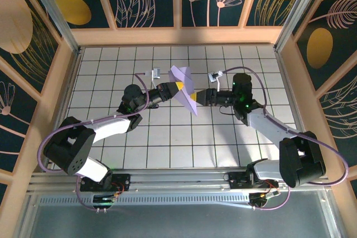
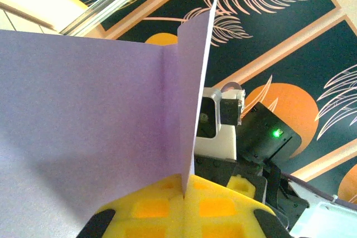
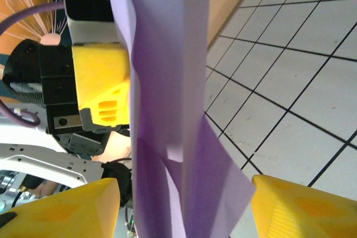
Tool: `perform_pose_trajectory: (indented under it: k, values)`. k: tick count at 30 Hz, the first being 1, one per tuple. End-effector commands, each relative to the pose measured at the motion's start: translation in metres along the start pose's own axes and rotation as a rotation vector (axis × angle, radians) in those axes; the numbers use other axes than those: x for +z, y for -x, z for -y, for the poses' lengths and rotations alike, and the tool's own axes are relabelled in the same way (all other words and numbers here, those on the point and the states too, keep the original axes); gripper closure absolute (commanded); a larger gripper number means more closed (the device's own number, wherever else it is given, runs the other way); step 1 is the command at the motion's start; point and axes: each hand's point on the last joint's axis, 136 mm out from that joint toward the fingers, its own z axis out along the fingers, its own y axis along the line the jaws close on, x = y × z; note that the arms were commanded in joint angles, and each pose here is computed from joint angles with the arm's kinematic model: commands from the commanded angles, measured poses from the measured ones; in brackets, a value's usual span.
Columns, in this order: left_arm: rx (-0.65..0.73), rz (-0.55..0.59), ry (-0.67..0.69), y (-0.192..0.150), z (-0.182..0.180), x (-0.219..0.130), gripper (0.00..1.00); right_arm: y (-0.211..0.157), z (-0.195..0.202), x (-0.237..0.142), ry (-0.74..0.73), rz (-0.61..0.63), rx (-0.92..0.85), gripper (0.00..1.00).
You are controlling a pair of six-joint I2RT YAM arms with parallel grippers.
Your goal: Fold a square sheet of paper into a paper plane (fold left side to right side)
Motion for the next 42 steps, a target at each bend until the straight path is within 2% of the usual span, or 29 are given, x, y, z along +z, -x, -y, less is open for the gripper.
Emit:
perform_pose_trajectory:
  k: [1,5,12,16,18,21,24,26,29,31,33,36,40,42]
  values:
    - [0.028,-0.003,-0.055,0.003,0.015,0.004,1.00,0.004,-0.016,-0.001,0.075,0.006,-0.044,0.37]
    - [0.022,-0.009,-0.054,0.003,0.014,0.006,1.00,0.007,-0.037,0.001,0.177,0.008,-0.039,0.37]
    - [0.021,-0.013,-0.056,0.003,0.014,0.009,1.00,0.006,-0.028,0.006,0.181,0.006,-0.015,0.40]
    - [0.021,-0.016,-0.041,0.004,0.009,0.013,1.00,0.013,-0.029,0.005,0.169,0.014,-0.026,0.50]
    - [0.019,-0.014,-0.037,0.005,0.008,0.014,0.99,0.016,-0.025,0.005,0.150,0.012,-0.028,0.59]
    - [0.017,-0.005,-0.027,0.007,0.004,0.016,0.94,0.022,-0.020,0.000,0.114,0.025,-0.033,0.73]
    - [0.013,0.004,-0.013,0.008,0.000,0.016,0.86,0.026,-0.014,-0.006,0.077,0.038,-0.030,0.81]
    - [0.017,0.013,-0.001,0.010,-0.002,0.017,0.77,0.028,-0.010,-0.009,0.035,0.039,-0.039,0.85]
    - [0.019,0.037,0.054,0.013,-0.012,0.015,0.61,0.030,0.001,-0.012,-0.074,0.032,-0.051,0.92]
    - [0.024,0.065,0.113,0.018,-0.021,0.012,0.57,0.031,0.013,-0.016,-0.172,0.026,-0.056,0.99]
    - [0.028,0.092,0.198,0.023,-0.033,0.005,0.55,0.032,0.025,-0.022,-0.293,0.020,-0.066,1.00]
    - [0.034,0.154,0.370,0.033,-0.055,-0.013,0.52,0.032,0.049,-0.032,-0.567,-0.016,-0.113,1.00]
    - [0.007,0.260,0.517,0.043,-0.073,-0.044,0.50,0.027,0.083,-0.056,-1.074,-0.072,-0.233,1.00]
    - [-0.022,0.297,0.594,0.045,-0.085,-0.058,0.48,0.021,0.092,-0.066,-1.264,-0.100,-0.288,1.00]
